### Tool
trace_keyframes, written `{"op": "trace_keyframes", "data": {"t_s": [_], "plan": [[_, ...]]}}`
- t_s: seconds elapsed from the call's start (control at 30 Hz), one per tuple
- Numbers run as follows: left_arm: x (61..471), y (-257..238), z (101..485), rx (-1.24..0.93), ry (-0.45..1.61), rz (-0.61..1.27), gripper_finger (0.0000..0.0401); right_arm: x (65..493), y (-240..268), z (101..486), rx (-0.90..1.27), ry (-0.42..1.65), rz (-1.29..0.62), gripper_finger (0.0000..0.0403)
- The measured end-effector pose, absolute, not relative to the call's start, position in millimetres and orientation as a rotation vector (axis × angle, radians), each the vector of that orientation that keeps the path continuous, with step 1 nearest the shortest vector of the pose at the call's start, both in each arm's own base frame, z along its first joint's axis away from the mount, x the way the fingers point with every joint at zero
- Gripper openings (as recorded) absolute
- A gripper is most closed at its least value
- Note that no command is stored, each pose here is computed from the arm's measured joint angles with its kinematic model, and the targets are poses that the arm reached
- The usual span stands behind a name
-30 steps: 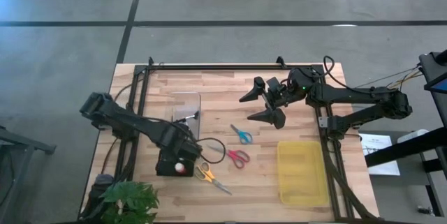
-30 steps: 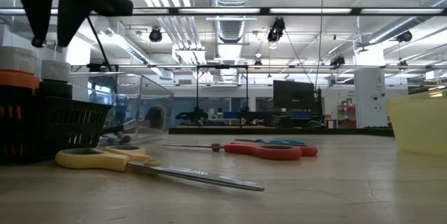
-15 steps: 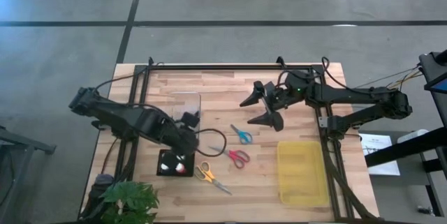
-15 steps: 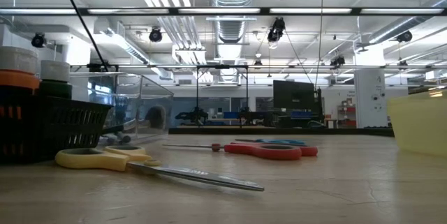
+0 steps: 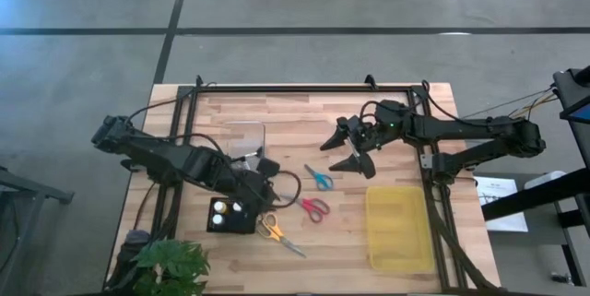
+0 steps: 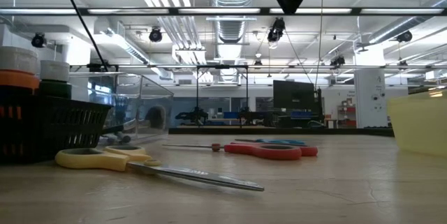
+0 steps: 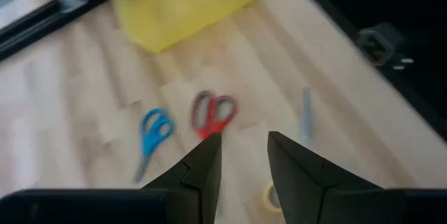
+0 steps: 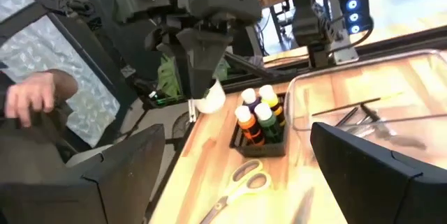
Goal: Pick & Place Paint Supplies
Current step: Put the blue scissors into the yellow bin
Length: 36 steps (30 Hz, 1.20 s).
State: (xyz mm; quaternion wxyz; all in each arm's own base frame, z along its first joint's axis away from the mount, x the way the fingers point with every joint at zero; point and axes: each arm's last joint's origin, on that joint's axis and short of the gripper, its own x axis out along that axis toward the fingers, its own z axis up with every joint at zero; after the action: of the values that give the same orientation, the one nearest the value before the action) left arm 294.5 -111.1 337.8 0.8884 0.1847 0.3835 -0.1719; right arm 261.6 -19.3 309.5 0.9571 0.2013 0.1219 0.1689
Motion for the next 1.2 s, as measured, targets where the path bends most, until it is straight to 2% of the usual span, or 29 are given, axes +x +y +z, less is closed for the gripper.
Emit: {"op": "trace_keyframes", "data": {"t_s": [0.3, 0.43, 0.57, 0.77, 0.87, 1.03, 1.2], "plan": [[294.0, -120.4, 308.1, 0.389, 0.799, -0.407, 0.0123, 253.1, -3.8, 311.6, 0.43, 0.256, 0.372, 0.0357], [295.2, -120.9, 306.4, 0.392, 0.788, -0.408, 0.0123, 254.0, -1.8, 311.3, 0.424, 0.252, 0.356, 0.0357], [296.4, -120.5, 305.0, 0.5, 0.771, -0.42, 0.0123, 262.6, 4.5, 302.3, 0.42, 0.286, 0.367, 0.0357], [300.7, -112.0, 309.4, 0.783, 0.74, -0.169, 0.0123, 277.1, 16.4, 282.5, 0.394, 0.362, 0.401, 0.0357], [302.6, -107.8, 311.9, 0.83, 0.734, -0.053, 0.0123, 281.3, 24.8, 274.2, 0.371, 0.398, 0.417, 0.0357], [299.5, -107.1, 309.3, 0.756, 0.769, 0.009, 0.0123, 278.2, 42.2, 264.8, 0.273, 0.467, 0.301, 0.0357], [294.0, -116.5, 296.7, 0.674, 0.799, -0.126, 0.0123, 272.4, 59.5, 257.9, 0.14, 0.511, 0.152, 0.0357]]}}
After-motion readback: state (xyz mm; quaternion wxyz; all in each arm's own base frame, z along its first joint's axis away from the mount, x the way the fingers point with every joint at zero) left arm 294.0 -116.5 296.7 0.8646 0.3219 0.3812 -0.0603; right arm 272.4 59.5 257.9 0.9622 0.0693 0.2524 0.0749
